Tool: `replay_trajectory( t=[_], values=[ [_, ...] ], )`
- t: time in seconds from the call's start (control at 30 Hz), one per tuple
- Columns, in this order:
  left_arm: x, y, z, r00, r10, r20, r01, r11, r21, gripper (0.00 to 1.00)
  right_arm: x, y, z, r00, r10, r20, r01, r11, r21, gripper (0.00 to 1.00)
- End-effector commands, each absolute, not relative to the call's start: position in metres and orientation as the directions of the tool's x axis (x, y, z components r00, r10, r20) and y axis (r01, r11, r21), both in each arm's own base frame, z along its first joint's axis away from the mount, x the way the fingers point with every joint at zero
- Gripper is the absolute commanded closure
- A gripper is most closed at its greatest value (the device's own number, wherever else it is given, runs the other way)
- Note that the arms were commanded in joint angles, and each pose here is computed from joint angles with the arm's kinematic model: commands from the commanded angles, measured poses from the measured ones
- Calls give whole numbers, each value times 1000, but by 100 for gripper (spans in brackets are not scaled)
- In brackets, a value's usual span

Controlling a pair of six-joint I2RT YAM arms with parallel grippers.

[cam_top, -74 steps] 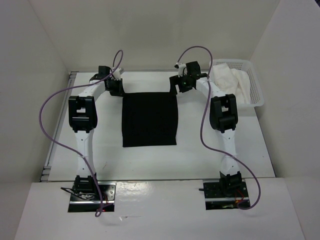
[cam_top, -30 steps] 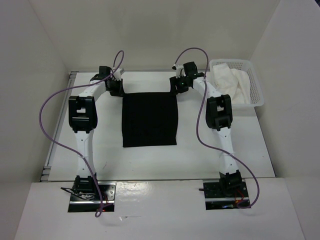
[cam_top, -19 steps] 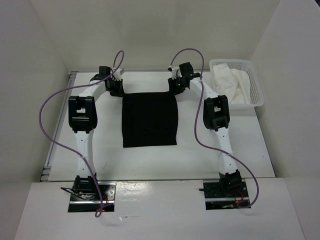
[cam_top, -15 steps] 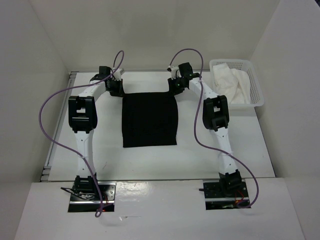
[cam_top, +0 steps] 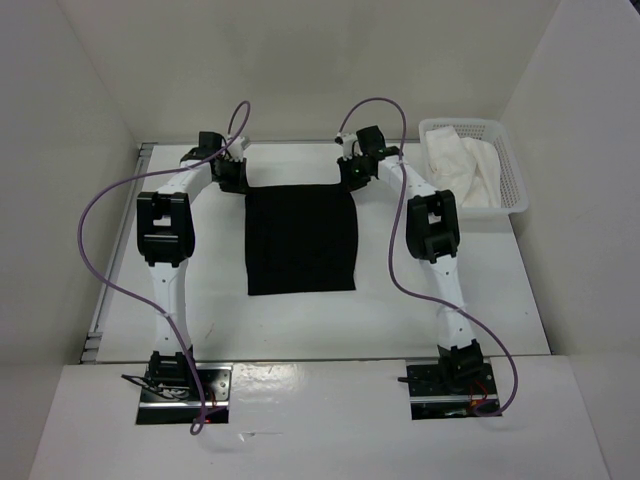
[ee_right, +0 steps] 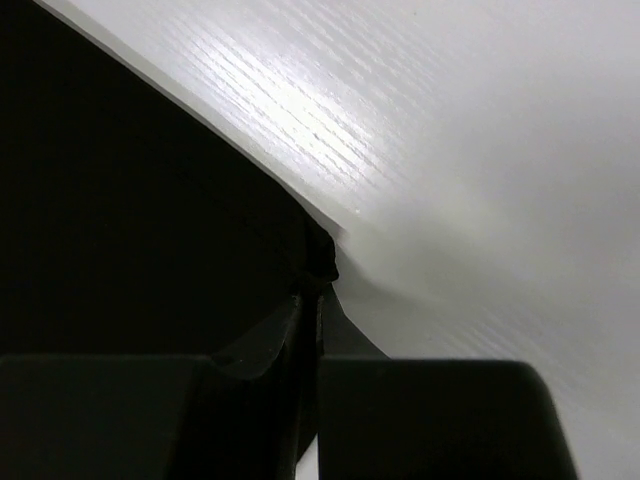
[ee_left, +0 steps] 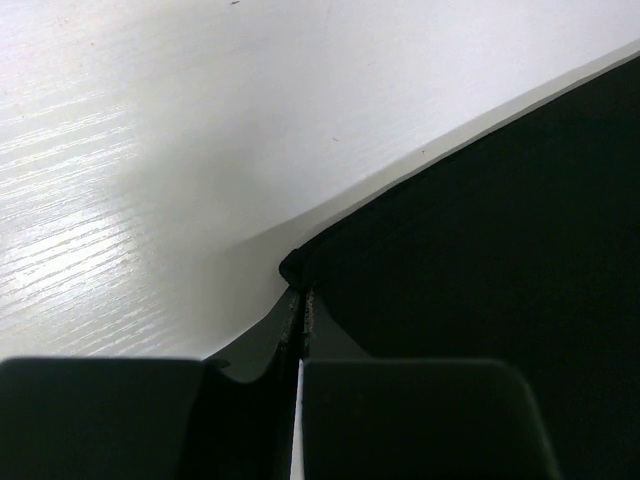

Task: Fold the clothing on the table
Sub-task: Fold the skirt

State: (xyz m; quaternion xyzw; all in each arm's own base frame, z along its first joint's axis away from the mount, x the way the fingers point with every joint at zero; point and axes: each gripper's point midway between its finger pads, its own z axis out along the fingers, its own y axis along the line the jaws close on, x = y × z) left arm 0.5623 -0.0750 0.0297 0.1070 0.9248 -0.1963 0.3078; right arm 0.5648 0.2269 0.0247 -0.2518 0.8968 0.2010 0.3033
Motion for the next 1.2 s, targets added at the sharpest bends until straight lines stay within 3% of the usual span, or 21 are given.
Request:
replay_trajectory(
  t=[0.0,0.73,1.17],
  values=[
    [563,-71,63,-747,109,-656,349,904,-247,100,564,220,56,-653,-350,-672,-573,808,137,100],
    [555,-98,167,-617,168,-769,463,867,-182,100,552,197,168,-494,-307,-813,-524,852,-3,100],
    [527,-98,188,-587,201,-784,501,851,-157,100,527,178,176,-448,-338,-828,-507,859,-76,100]
  ],
)
